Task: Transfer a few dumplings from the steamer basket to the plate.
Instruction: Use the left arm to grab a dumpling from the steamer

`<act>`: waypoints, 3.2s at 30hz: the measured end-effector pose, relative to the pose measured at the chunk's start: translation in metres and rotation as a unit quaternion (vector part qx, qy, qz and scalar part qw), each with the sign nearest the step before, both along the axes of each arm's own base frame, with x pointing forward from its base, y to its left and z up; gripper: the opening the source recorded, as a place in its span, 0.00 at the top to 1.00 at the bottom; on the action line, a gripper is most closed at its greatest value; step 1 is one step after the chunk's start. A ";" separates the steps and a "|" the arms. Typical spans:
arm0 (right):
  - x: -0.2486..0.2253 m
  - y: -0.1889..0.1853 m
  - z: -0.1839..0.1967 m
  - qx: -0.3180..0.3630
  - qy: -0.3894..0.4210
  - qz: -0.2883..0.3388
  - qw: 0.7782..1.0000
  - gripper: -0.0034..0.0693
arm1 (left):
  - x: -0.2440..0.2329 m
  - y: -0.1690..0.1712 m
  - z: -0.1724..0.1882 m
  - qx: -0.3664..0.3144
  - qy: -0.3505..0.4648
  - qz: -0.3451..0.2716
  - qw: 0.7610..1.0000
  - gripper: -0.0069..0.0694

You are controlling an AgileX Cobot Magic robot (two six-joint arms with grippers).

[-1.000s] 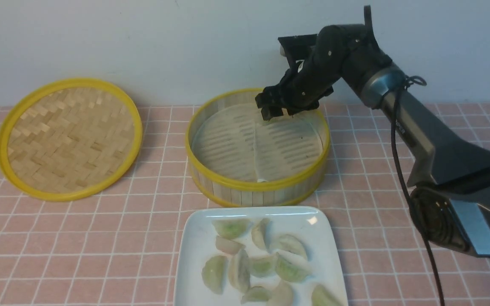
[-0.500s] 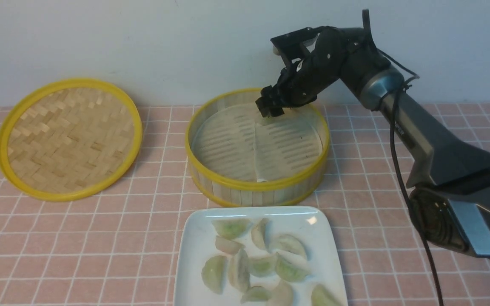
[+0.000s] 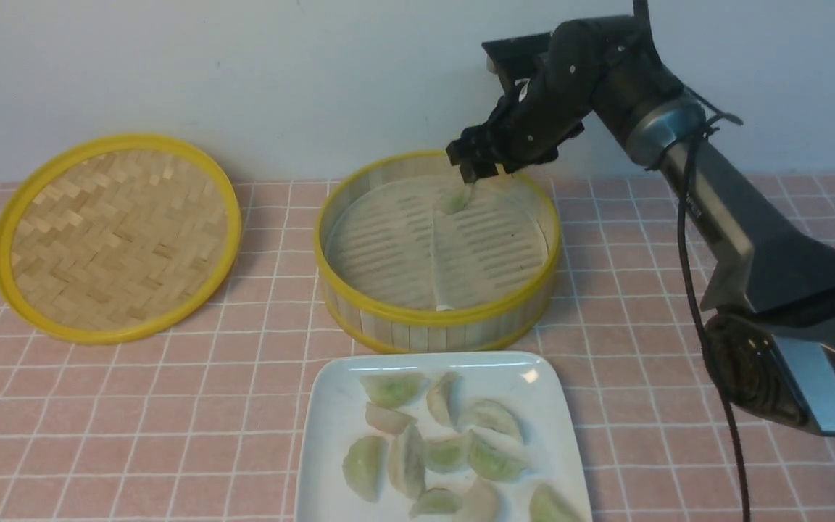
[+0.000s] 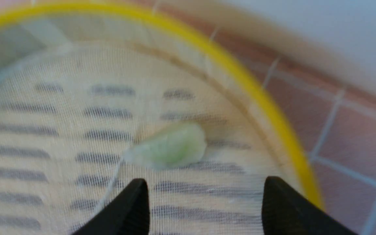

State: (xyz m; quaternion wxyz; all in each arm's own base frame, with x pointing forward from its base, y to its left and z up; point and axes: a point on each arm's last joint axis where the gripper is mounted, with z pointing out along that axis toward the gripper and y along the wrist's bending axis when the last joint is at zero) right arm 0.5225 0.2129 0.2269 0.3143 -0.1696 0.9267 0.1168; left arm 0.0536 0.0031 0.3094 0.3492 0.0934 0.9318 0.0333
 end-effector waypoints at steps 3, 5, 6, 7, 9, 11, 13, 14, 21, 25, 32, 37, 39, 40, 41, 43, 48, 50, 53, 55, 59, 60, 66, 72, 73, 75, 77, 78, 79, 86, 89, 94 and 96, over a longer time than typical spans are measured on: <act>-0.010 -0.003 0.047 0.048 -0.026 -0.028 0.998 0.50 | 0.024 -0.014 0.022 0.017 0.015 -0.015 1.000 0.92; -0.016 -0.002 0.064 0.069 -0.031 -0.021 0.997 0.58 | 0.041 -0.025 0.032 0.020 0.024 -0.029 0.999 0.92; -0.018 -0.001 0.068 0.074 -0.031 -0.016 0.997 0.62 | 0.049 -0.031 0.035 0.019 0.030 -0.035 0.999 0.92; -0.019 -0.001 0.071 0.076 -0.031 -0.010 0.997 0.66 | 0.055 -0.035 0.038 0.016 0.034 -0.039 0.999 0.92; -0.019 -0.001 0.069 0.068 -0.030 -0.003 0.997 0.74 | 0.066 -0.044 0.040 0.006 0.043 -0.047 0.998 0.92; -0.017 -0.001 0.061 0.055 -0.027 0.001 0.998 0.78 | 0.070 -0.049 0.039 -0.002 0.047 -0.052 0.998 0.91; -0.011 0.000 0.039 0.038 -0.010 0.003 0.999 0.81 | 0.077 -0.055 0.041 -0.015 0.036 -0.062 0.997 0.91; -0.010 0.000 0.033 0.035 -0.003 0.002 0.999 0.81 | 0.081 -0.058 0.043 -0.018 0.030 -0.066 0.997 0.91; -0.020 0.001 0.047 0.053 0.021 0.009 0.998 0.91 | 0.140 -0.094 0.068 -0.015 0.040 -0.127 0.991 0.90; -0.042 -0.010 0.076 0.033 0.031 0.002 0.999 0.96 | 0.181 -0.112 0.072 -0.056 0.068 -0.174 0.981 0.90; -0.122 -0.052 0.115 -0.047 0.066 -0.010 0.997 0.97 | 0.276 -0.150 0.059 -0.120 0.075 -0.285 0.948 0.90; -0.177 -0.077 0.136 -0.070 0.066 -0.012 0.995 0.97 | 0.347 -0.182 0.028 -0.137 0.098 -0.306 0.937 0.90; -0.197 -0.086 0.145 -0.070 0.059 -0.013 0.996 0.97 | 0.365 -0.190 0.017 -0.136 0.102 -0.311 0.935 0.90; -0.216 -0.093 0.155 -0.066 0.048 -0.015 0.997 0.97 | 0.386 -0.198 0.004 -0.135 0.103 -0.316 0.933 0.90; -0.225 -0.097 0.160 -0.064 0.042 -0.017 0.997 0.97 | 0.391 -0.201 0.000 -0.134 0.101 -0.319 0.933 0.90; -0.249 -0.107 0.175 -0.056 0.021 -0.024 0.998 0.97 | 0.411 -0.208 -0.014 -0.130 0.089 -0.327 0.932 0.90; -0.290 -0.125 0.205 -0.035 -0.029 -0.046 0.998 0.97 | 0.439 -0.219 -0.038 -0.119 0.048 -0.339 0.932 0.87; -0.301 -0.129 0.214 -0.023 -0.044 -0.053 0.997 0.97 | 0.448 -0.221 -0.051 -0.118 0.034 -0.334 0.935 0.84; -0.319 -0.136 0.227 -0.006 -0.066 -0.060 0.996 0.97 | 0.462 -0.223 -0.078 -0.108 0.012 -0.326 0.939 0.73; -0.326 -0.139 0.232 0.000 -0.075 -0.062 0.995 0.97 | 0.466 -0.223 -0.090 -0.096 0.012 -0.326 0.940 0.65; -0.333 -0.142 0.237 0.004 -0.084 -0.062 0.995 0.97 | 0.475 -0.220 -0.110 -0.061 0.005 -0.319 0.946 0.47; -0.334 -0.142 0.237 0.004 -0.084 -0.062 0.994 0.97 | 0.476 -0.220 -0.112 -0.057 0.002 -0.318 0.947 0.45; -0.334 -0.142 0.236 0.003 -0.082 -0.062 0.995 0.97 | 0.485 -0.219 -0.129 -0.041 -0.020 -0.309 0.950 0.38; -0.334 -0.142 0.235 0.003 -0.081 -0.063 0.995 0.97 | 0.485 -0.220 -0.130 -0.042 -0.023 -0.314 0.948 0.38; -0.334 -0.142 0.235 0.003 -0.081 -0.063 0.995 0.97 | 0.485 -0.220 -0.130 -0.041 -0.024 -0.315 0.948 0.38; -0.334 -0.142 0.235 0.003 -0.081 -0.063 0.995 0.97 | 0.485 -0.220 -0.131 -0.027 -0.027 -0.327 0.944 0.38; -0.334 -0.142 0.235 0.003 -0.081 -0.063 0.995 0.97 | 0.486 -0.220 -0.135 -0.016 -0.028 -0.338 0.940 0.38; -0.334 -0.142 0.235 0.003 -0.081 -0.063 0.995 0.97 | 0.486 -0.220 -0.137 -0.014 -0.027 -0.341 0.940 0.38; -0.334 -0.142 0.235 0.003 -0.081 -0.063 0.995 0.97 | 0.486 -0.220 -0.140 -0.010 -0.026 -0.346 0.938 0.38; -0.334 -0.142 0.235 0.005 -0.080 -0.062 0.995 0.97 | 0.487 -0.222 -0.152 -0.003 -0.026 -0.360 0.932 0.38; -0.334 -0.142 0.235 0.004 -0.081 -0.064 0.995 0.97 | 0.488 -0.222 -0.153 -0.020 -0.034 -0.364 0.931 0.38; -0.334 -0.142 0.235 0.010 -0.078 -0.071 0.994 0.97 | 0.491 -0.222 -0.161 -0.055 -0.052 -0.393 0.916 0.51; -0.334 -0.141 0.235 0.014 -0.076 -0.070 0.995 0.97 | 0.491 -0.222 -0.163 -0.060 -0.057 -0.401 0.912 0.61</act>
